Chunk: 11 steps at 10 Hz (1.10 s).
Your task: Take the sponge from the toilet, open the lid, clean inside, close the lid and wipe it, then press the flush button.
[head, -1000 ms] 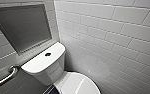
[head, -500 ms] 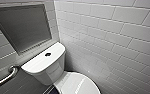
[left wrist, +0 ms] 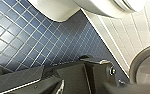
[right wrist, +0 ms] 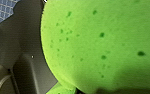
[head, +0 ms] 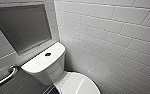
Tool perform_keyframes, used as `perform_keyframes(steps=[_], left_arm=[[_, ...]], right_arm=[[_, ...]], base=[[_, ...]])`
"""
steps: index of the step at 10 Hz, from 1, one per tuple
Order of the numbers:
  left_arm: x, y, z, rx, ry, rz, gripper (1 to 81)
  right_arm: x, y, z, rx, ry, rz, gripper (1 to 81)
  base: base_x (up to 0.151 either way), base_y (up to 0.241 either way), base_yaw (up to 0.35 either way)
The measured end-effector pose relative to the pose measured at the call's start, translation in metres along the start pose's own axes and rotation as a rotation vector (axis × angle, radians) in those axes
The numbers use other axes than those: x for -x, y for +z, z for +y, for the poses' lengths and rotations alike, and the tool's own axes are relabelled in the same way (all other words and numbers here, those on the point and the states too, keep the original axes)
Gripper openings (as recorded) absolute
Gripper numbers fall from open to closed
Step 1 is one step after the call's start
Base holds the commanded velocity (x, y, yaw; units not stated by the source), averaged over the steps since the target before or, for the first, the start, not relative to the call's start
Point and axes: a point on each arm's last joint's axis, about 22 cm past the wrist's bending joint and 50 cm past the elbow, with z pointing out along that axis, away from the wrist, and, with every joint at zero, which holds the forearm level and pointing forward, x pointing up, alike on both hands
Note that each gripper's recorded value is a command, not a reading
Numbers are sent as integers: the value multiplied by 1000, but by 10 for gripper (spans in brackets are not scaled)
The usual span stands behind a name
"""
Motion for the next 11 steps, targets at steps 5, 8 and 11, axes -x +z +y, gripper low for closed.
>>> perform_keyframes(steps=[5, 8, 11], left_arm=[[-65, -9, 6, 3, -30, 57, 811], [-78, -1, 17, 22, -26, 44, 811], [-80, 18, 41, 61, -12, 15, 811]], right_arm=[[17, -2, -51, -61, -26, -68, 10], [15, -9, -55, -83, -45, -81, 10], [19, -5, -55, -78, -59, -93, 10]], base=[[0, 0, 0], [0, 0, 0], [0, 0, 0]])
